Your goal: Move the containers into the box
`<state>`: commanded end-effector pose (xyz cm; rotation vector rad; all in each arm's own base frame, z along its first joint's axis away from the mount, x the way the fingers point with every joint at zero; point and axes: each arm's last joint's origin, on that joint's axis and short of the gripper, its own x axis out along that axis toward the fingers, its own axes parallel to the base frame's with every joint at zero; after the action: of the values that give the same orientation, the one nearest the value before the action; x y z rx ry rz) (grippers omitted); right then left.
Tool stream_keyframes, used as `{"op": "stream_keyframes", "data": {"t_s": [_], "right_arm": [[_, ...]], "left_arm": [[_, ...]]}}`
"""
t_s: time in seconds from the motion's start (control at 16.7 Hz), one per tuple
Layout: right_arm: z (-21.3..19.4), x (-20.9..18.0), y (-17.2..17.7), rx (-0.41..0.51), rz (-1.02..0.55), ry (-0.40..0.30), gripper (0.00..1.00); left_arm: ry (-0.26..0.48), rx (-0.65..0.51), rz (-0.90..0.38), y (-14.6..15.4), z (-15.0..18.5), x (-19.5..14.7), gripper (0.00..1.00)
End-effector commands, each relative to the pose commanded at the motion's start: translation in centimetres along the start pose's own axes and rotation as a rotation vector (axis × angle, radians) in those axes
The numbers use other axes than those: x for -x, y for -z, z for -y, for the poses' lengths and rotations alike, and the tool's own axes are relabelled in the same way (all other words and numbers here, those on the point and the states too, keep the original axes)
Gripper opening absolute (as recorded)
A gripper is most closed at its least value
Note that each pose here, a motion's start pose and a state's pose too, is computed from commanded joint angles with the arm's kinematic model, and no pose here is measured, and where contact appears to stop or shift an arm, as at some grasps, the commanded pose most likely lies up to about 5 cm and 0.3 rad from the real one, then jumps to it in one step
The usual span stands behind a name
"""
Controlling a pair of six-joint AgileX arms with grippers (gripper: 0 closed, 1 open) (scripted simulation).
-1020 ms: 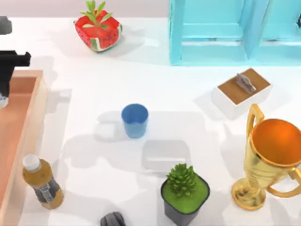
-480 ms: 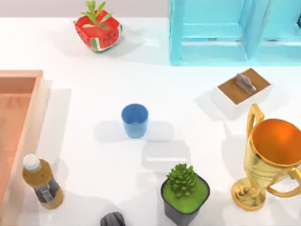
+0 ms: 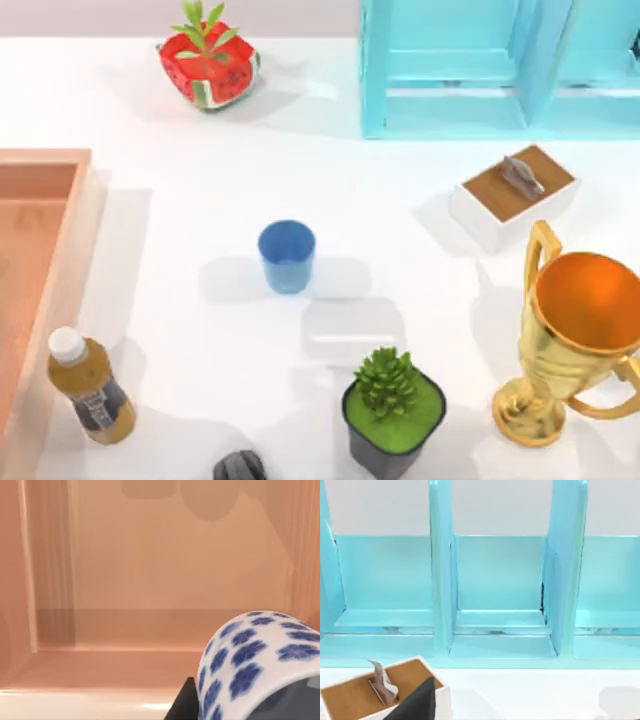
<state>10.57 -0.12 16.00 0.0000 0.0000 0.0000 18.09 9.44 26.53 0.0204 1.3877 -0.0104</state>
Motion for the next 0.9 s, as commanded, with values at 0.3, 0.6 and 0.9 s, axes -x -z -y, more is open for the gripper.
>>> {"op": "stream_keyframes", "data": {"t_s": [0.3, 0.6, 0.9], "right_arm": [[0.0, 0.0, 0.0, 0.000, 0.000, 0.000, 1.00], [0.0, 0.0, 0.0, 0.000, 0.000, 0.000, 1.00], [0.0, 0.0, 0.0, 0.000, 0.000, 0.000, 1.00]], "left_arm": [[-0.013, -0.002, 0.028, -0.1, -0.2, -3.8, 0.00], [-0.005, 0.000, 0.013, 0.1, -0.1, -5.9, 0.00], [-0.005, 0.000, 0.013, 0.1, -0.1, -5.9, 0.23]]}}
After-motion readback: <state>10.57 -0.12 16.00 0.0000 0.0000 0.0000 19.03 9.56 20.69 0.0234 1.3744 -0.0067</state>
